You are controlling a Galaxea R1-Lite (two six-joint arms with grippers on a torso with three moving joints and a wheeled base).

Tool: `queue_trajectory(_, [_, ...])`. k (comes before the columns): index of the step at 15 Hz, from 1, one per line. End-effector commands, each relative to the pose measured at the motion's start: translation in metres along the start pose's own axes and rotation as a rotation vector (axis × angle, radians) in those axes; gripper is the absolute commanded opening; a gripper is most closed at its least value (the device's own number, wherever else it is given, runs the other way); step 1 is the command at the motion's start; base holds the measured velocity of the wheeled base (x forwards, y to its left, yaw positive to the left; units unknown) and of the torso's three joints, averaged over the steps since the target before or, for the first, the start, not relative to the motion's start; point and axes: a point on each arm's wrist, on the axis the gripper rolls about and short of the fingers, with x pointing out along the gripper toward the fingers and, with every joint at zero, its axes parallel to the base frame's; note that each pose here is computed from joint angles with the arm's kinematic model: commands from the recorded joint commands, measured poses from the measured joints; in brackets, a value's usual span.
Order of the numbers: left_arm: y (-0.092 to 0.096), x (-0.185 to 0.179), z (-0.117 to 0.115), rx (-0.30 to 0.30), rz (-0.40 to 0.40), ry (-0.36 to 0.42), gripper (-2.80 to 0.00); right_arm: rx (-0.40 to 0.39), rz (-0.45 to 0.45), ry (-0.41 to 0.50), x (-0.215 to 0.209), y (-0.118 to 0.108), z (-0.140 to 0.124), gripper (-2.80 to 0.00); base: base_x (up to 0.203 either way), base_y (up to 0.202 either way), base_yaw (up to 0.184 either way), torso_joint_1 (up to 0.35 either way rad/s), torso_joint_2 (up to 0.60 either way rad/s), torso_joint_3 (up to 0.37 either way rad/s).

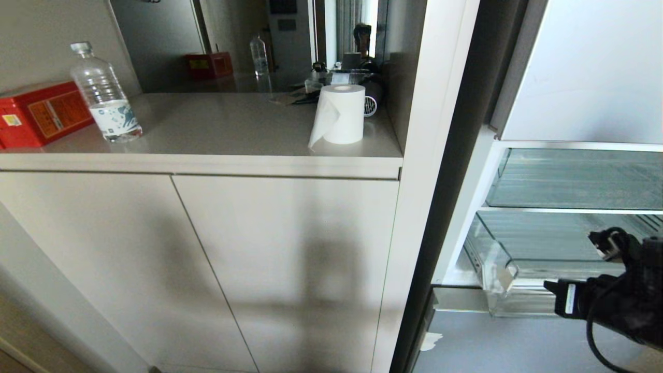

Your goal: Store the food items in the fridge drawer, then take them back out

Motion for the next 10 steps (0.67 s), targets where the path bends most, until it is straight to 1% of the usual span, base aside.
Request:
queue_trajectory(1, [0.000,0.000,0.000,0.000,0.000,0.001,-2.80,0.033,-0.001,0.015,0.043,-0.001,-0.003,-2.80,0.000,0.000,0.000,0.000,0.00,0.000])
queue_trajectory(3, [0.000,0.000,0.000,0.000,0.000,0.001,-2.80,0.104,0.019,-0.080,0.071,0.002,0.007,-2.80,0.000,0.000,0.000,0.000,0.00,0.000])
queue_trajectory(5, [0.000,0.000,0.000,0.000,0.000,0.001,-2.80,0.172,0.029,-0.141,0.084,0.004,0.013,-2.80,0.000,0.000,0.000,0.000,0.00,0.000])
queue_trajectory(6, [0.000,0.000,0.000,0.000,0.000,0.001,-2.80,0.175,0.027,-0.138,0.079,0.003,0.011,-2.80,0.000,0.000,0.000,0.000,0.00,0.000])
queue_trajectory(8, [0.000,0.000,0.000,0.000,0.000,0.001,-2.80,0.171,0.032,-0.152,0.050,0.003,0.008,-2.80,0.000,0.000,0.000,0.000,0.00,0.000])
queue_trajectory(10, [0.000,0.000,0.000,0.000,0.000,0.001,-2.80,0.173,0.043,-0.191,0.022,0.003,0.007,-2.80,0.000,0.000,0.000,0.000,0.00,0.000])
